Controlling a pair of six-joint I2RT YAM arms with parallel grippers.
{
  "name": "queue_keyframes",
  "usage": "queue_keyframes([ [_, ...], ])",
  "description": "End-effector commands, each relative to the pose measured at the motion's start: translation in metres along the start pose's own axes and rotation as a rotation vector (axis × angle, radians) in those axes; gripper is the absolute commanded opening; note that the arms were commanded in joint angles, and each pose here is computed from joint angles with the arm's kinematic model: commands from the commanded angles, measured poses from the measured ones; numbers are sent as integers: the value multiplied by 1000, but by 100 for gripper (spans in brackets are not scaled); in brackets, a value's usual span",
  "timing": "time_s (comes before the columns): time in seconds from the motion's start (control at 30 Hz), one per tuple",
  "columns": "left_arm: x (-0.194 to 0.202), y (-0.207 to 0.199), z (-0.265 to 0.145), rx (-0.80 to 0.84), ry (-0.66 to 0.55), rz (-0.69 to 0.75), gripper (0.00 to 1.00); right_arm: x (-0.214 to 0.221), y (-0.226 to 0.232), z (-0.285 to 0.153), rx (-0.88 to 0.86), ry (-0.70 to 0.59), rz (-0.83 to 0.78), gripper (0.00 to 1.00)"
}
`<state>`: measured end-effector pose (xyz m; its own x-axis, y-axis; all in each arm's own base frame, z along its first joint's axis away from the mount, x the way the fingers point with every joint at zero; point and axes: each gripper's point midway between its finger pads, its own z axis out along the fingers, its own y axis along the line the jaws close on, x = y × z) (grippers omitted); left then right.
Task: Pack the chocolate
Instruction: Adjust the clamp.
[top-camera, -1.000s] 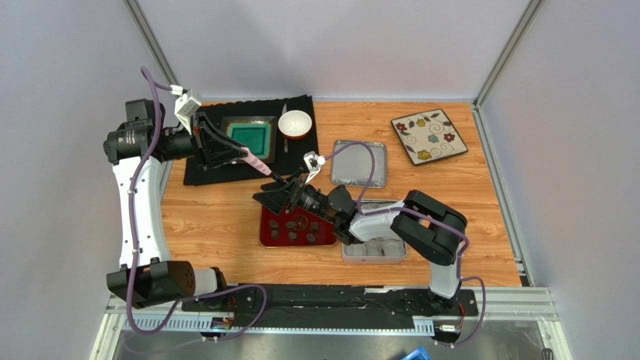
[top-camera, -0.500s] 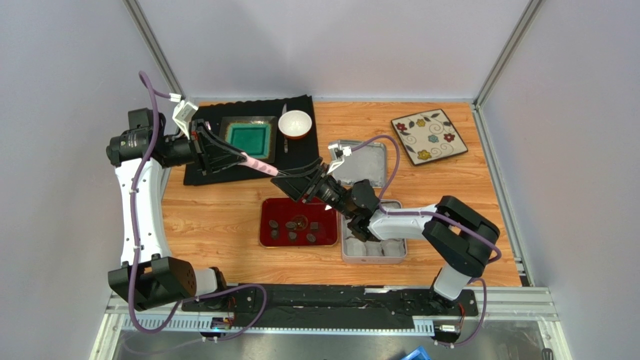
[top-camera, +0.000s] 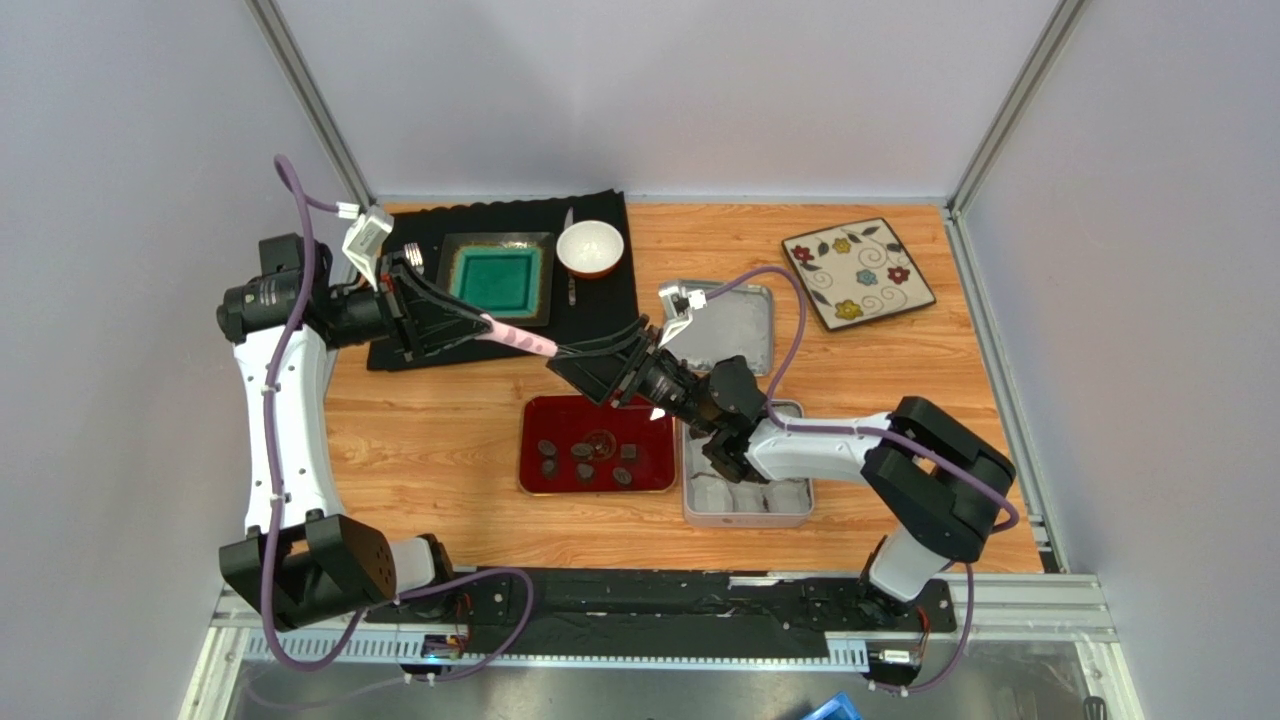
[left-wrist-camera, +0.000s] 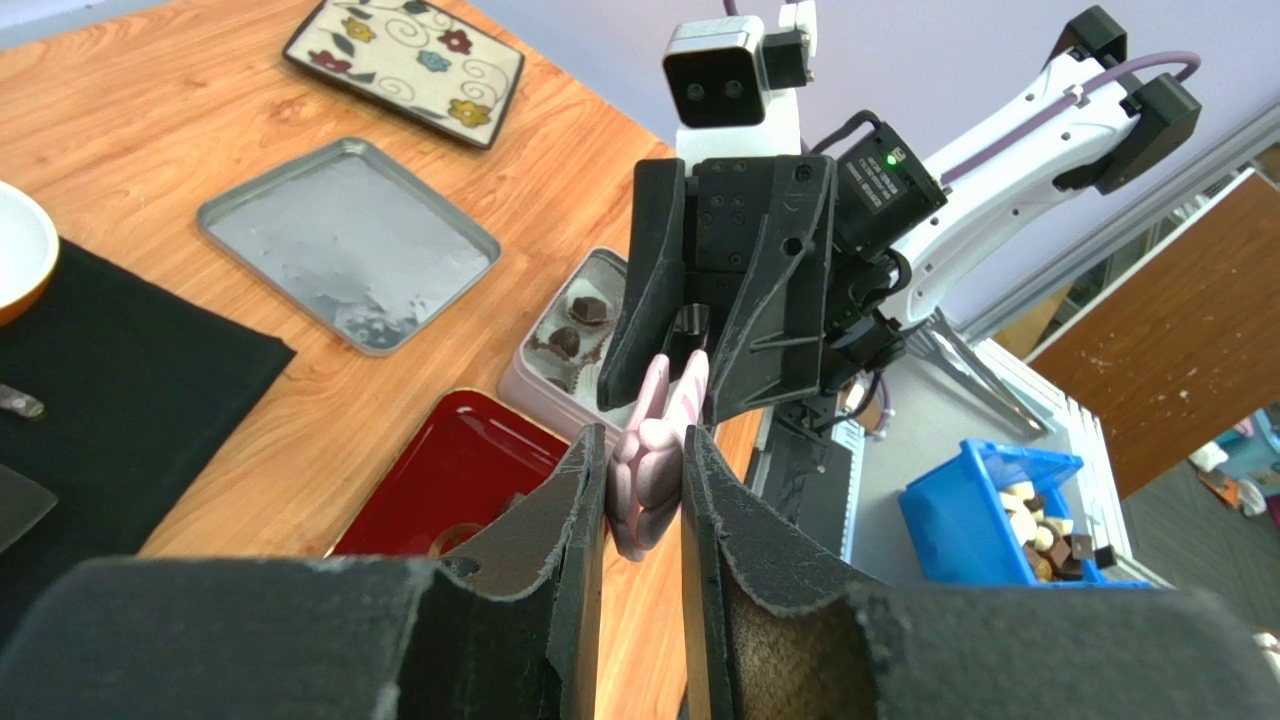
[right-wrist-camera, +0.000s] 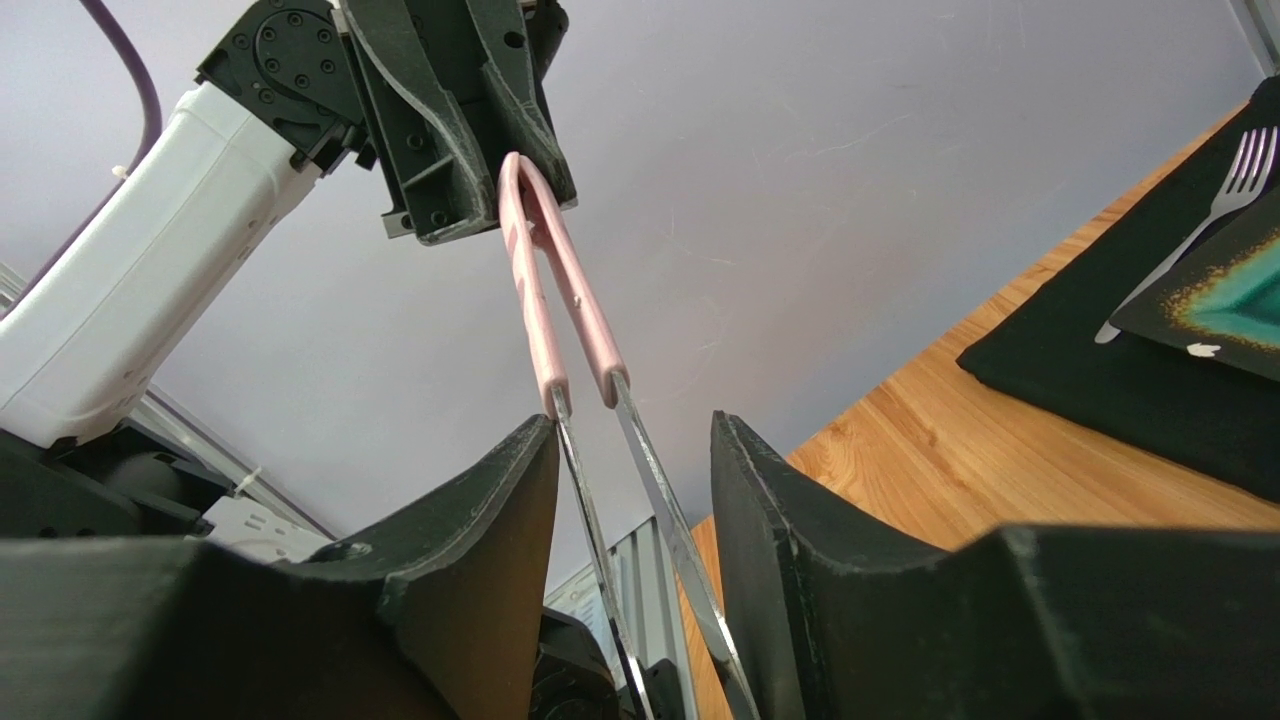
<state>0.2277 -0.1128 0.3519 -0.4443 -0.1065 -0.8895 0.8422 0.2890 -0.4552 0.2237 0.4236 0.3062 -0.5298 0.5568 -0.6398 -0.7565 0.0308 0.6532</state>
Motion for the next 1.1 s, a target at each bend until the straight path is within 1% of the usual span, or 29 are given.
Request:
queue_keyframes([
  [0.0, -16, -43, 1, 161, -170, -87, 0, -81, 86, -5, -270, -264, -51, 44],
  [0.2, -7, -41, 2, 158, -172, -105, 0, -89, 90, -6, -277, -280, -54, 44],
  [0.43, -9, -40, 1, 154, -174, -100, 0, -80, 89, -6, -295, -236, -46, 39],
  [0.53, -10, -40, 0, 151, -175, -91, 0, -70, 92, -5, -320, -168, -51, 38],
  [0.57, -10, -40, 0, 150, -178, -97, 0, -62, 90, -4, -314, -125, -49, 37],
  [0.63, -10, -39, 0, 148, -178, -97, 0, -61, 92, -3, -312, -100, -54, 35],
  [0.67, -9, -39, 0, 148, -178, -97, 0, -55, 90, -2, -302, -64, -51, 34],
  [0.77, -10, -38, -1, 145, -179, -98, 0, -46, 87, -2, -274, 0, -66, 35],
  [0.87, -10, -37, -1, 141, -182, -98, 0, -45, 82, -4, -227, 19, -89, 34],
  [0.93, -10, -38, -1, 140, -181, -96, 0, -47, 83, -4, -215, 27, -100, 32],
  [1.07, -12, -39, -2, 141, -182, -91, 0, -37, 75, -2, -159, 106, -116, 32],
])
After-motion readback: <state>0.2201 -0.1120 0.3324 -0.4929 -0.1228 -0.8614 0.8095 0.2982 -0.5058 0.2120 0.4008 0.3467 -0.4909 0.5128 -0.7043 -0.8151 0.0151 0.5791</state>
